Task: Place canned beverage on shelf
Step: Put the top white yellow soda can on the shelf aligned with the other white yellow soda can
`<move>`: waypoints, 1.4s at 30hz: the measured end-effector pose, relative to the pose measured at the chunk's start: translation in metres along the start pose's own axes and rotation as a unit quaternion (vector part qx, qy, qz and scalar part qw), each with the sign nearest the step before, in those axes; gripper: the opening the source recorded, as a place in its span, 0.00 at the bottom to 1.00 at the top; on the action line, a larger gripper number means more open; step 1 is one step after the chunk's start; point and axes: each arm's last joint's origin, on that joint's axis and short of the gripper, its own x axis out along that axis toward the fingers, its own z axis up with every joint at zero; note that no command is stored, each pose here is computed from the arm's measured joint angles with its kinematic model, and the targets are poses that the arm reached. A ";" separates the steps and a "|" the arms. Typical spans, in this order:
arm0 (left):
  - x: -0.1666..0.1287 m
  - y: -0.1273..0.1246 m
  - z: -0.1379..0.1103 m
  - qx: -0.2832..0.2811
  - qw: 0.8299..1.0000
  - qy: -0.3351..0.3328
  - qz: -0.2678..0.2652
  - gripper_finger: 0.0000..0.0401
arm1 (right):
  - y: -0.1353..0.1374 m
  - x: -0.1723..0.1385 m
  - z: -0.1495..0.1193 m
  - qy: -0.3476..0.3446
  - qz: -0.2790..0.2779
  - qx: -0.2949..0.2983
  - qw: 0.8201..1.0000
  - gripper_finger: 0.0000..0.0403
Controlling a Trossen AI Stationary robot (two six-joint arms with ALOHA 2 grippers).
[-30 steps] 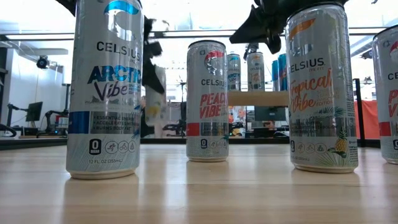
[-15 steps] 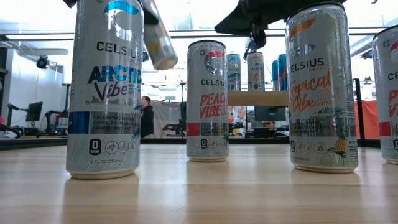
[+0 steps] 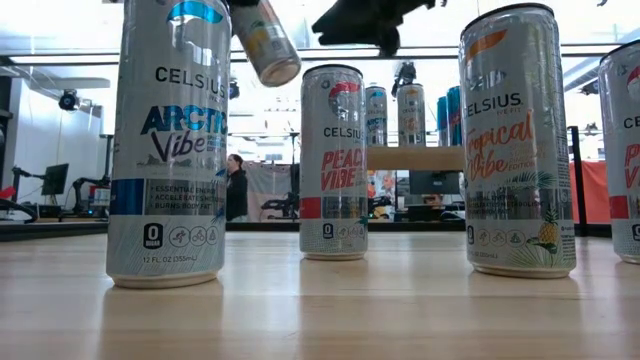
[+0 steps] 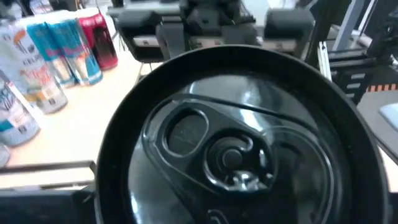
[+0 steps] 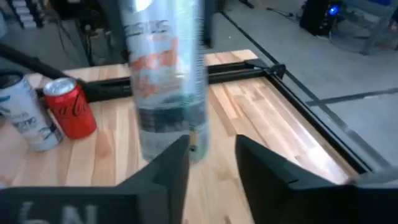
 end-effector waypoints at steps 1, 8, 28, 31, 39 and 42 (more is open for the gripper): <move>0.000 0.000 0.001 0.001 1.000 -0.006 0.001 0.58 | 0.003 0.002 0.004 0.003 0.002 -0.007 1.000 0.33; 0.006 0.001 -0.001 0.004 1.000 0.000 0.000 0.58 | 0.016 0.014 0.019 0.027 0.007 -0.048 0.998 0.50; 0.012 0.002 -0.003 -0.001 1.000 0.005 -0.001 0.58 | 0.021 0.035 0.015 0.049 0.004 -0.080 0.996 0.56; 0.014 0.002 -0.003 -0.009 1.000 0.005 -0.001 0.58 | 0.021 0.038 0.013 0.052 0.002 -0.081 0.995 0.56; 0.019 0.003 -0.006 -0.018 1.000 0.014 0.014 0.58 | 0.019 0.043 0.009 0.058 -0.005 -0.081 0.995 0.56; 0.019 0.003 -0.007 -0.023 0.999 0.018 0.016 0.58 | 0.019 0.045 0.008 0.057 -0.006 -0.077 0.995 0.57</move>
